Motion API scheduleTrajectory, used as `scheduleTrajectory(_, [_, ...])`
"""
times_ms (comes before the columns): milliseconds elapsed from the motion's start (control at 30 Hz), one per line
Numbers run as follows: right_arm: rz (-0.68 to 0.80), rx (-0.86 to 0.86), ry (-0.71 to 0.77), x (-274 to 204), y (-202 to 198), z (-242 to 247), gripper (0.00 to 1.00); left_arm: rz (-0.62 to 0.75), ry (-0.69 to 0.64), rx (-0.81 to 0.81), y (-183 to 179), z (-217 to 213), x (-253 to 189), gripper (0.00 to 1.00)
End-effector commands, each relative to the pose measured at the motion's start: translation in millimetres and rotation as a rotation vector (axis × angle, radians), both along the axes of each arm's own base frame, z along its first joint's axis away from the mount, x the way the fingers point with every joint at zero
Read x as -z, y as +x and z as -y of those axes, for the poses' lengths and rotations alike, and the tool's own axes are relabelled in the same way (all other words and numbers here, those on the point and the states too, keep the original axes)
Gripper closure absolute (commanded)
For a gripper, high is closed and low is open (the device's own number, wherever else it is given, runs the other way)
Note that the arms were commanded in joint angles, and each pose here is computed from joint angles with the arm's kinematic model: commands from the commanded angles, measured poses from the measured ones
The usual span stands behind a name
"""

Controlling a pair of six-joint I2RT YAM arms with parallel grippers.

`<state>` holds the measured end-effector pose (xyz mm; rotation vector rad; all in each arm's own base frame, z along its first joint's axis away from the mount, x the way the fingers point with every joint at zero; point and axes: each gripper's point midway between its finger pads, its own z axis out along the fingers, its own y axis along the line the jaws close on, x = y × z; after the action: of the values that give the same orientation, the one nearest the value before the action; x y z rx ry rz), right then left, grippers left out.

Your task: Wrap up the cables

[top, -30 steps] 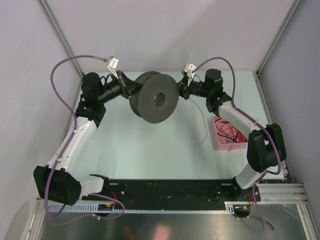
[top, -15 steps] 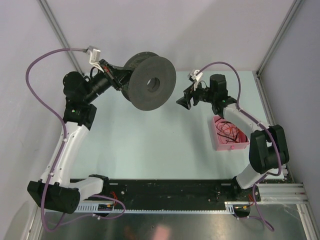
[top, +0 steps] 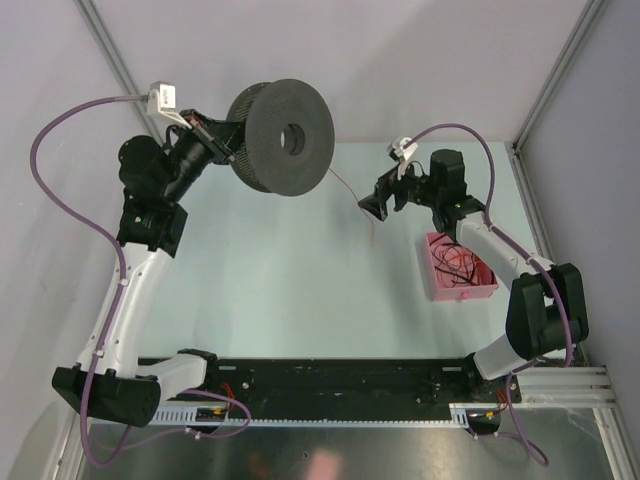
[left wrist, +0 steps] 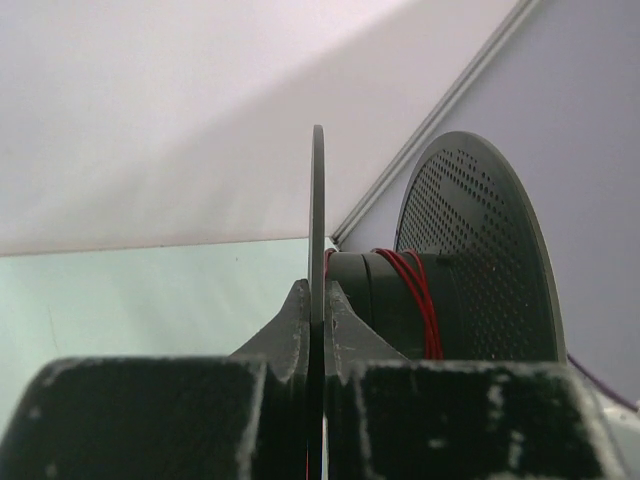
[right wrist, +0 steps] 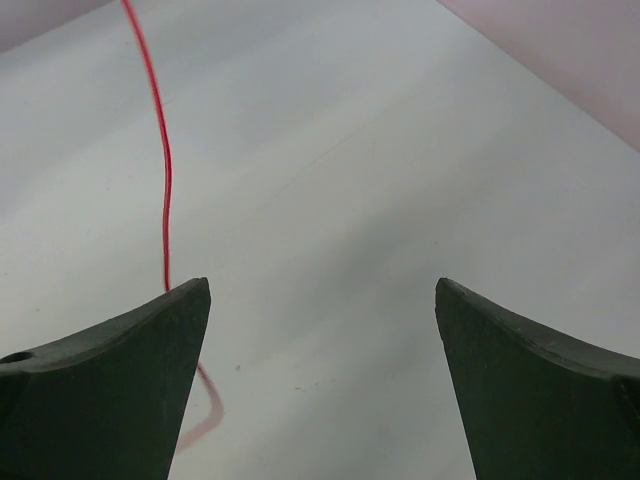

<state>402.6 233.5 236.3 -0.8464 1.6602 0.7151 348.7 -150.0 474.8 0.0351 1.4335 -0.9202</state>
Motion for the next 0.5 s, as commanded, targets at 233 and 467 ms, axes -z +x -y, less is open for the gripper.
scheduleTrajectory(233, [0.019, -0.055, 0.068, -6, -4, -21, 0.01, 0.020, -0.227, -0.142, -5, -28, -47, 1.00])
scheduleTrajectory(467, [0.024, -0.042, 0.088, -7, -5, -45, 0.01, 0.052, -0.233, -0.201, -9, -38, -55, 1.00])
